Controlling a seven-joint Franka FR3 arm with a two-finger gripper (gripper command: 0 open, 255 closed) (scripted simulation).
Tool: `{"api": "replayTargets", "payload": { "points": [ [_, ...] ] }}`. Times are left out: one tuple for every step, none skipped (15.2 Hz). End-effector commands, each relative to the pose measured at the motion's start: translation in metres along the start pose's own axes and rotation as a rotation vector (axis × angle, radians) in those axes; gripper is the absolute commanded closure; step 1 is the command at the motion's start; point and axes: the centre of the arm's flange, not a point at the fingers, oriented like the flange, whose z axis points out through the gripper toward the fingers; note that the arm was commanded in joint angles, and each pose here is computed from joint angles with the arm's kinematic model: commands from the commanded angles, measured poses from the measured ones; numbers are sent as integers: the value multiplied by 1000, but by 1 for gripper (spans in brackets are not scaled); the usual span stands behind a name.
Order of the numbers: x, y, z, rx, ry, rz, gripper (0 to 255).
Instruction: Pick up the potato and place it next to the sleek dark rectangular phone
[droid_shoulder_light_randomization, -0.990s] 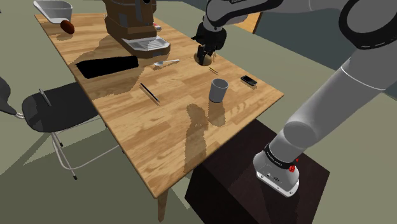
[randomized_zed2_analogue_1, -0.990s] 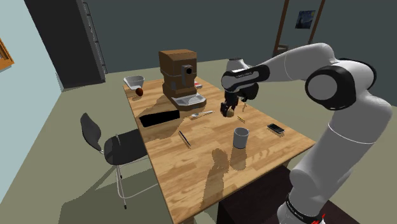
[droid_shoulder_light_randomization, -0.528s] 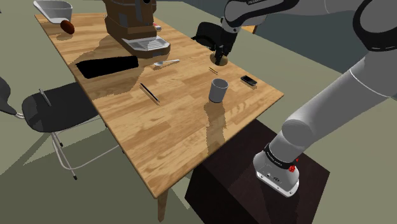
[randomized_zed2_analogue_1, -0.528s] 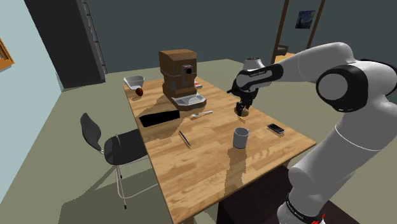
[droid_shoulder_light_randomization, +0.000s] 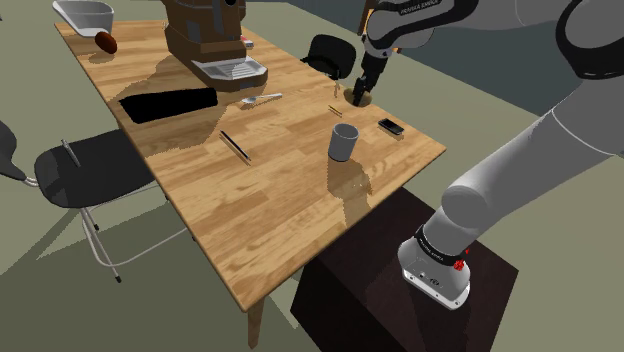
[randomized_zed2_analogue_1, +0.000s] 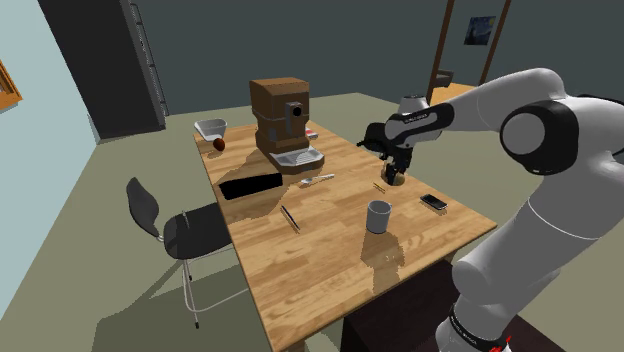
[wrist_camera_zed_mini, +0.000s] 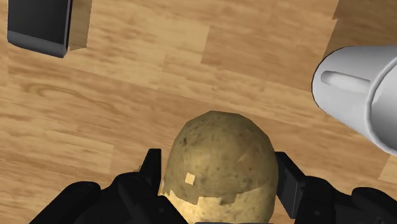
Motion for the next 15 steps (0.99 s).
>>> {"api": "replayTargets", "payload": {
  "points": [
    [-1,1,10,0,0,0,255],
    [-1,0,15,0,0,0,255],
    [-1,0,20,0,0,0,255],
    [-1,0,25,0,0,0,255],
    [-2,0,31,0,0,0,255],
    [-2,0,36,0,0,0,255],
    [-2,0,41,0,0,0,255],
    [-2,-1,47,0,0,0,255],
    [-2,-1,52,0,0,0,255],
    [-2,-1,57,0,0,0,255],
    [-3,-1,62,0,0,0,255],
    [-3,-1,68,0,0,0,255],
    [-3,-1,73,0,0,0,255],
    [-3,-2,78,0,0,0,255],
    [-3,-2,83,0,0,0,255]
  ]
}}
